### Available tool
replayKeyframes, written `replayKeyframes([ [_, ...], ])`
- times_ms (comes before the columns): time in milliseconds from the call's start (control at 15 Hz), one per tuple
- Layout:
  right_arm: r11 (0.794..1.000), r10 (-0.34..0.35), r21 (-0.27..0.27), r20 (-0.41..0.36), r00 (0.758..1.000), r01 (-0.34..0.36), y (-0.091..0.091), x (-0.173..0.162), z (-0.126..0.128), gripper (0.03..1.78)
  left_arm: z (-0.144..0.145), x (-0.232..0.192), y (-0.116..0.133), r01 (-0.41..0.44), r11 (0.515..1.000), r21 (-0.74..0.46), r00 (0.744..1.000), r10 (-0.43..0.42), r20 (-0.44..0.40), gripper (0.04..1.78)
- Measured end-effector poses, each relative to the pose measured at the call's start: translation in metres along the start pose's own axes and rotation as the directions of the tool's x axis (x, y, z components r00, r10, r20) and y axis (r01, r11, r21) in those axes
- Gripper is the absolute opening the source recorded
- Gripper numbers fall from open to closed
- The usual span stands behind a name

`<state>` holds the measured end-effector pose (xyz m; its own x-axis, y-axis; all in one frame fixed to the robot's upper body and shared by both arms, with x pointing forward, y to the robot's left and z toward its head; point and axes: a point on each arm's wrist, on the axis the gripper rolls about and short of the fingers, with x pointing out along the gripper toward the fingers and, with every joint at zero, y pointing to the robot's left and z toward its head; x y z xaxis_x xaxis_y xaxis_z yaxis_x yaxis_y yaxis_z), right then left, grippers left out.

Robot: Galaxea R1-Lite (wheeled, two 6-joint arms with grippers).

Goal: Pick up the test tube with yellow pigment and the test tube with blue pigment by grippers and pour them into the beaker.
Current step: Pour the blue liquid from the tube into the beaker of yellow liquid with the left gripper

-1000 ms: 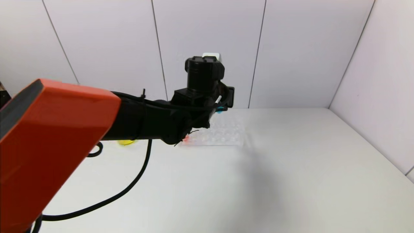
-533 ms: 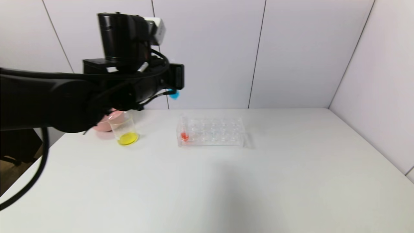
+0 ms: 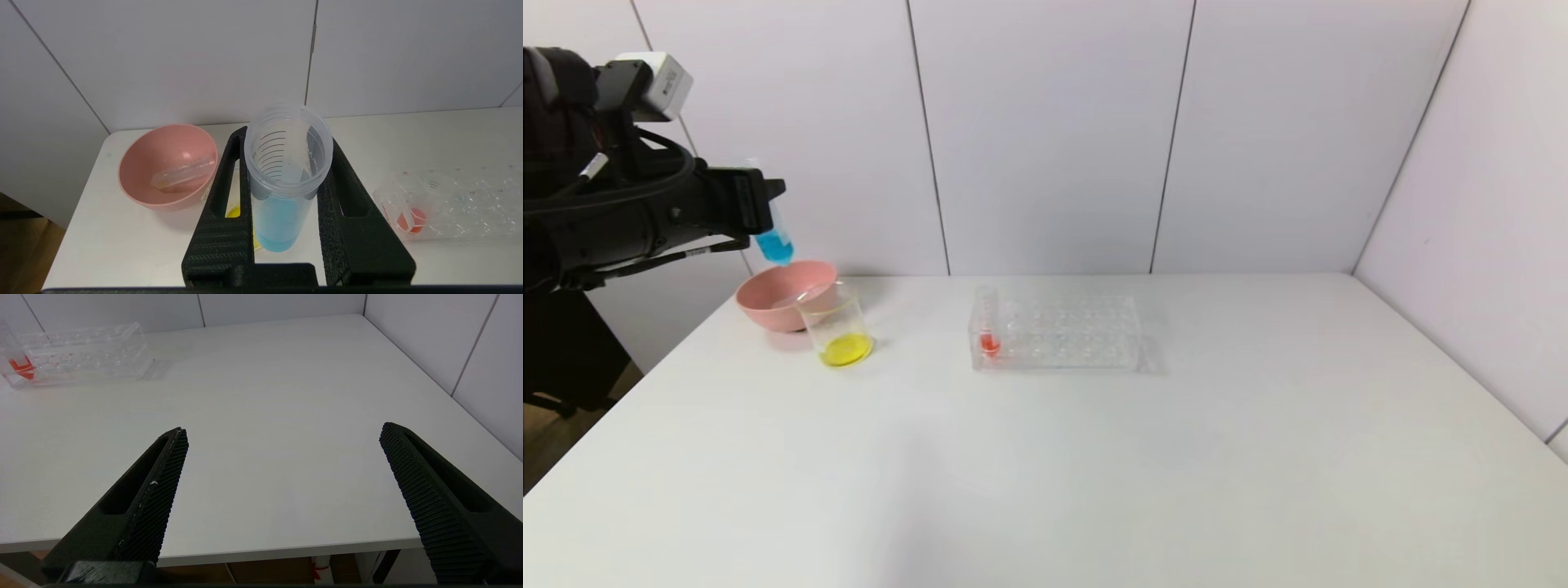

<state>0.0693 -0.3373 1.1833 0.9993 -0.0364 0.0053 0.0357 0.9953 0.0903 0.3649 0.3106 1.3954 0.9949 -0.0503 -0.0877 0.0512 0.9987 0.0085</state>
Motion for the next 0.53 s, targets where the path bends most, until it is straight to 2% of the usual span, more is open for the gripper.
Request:
replayKeyframes([
  [533, 1.000, 0.000, 0.000, 0.000, 1.000, 0.000, 0.000, 0.000, 0.000, 1.71, -0.017, 0.003, 0.057, 0.087, 0.996, -0.034, 0.995, -0.088, -0.052, 0.46],
])
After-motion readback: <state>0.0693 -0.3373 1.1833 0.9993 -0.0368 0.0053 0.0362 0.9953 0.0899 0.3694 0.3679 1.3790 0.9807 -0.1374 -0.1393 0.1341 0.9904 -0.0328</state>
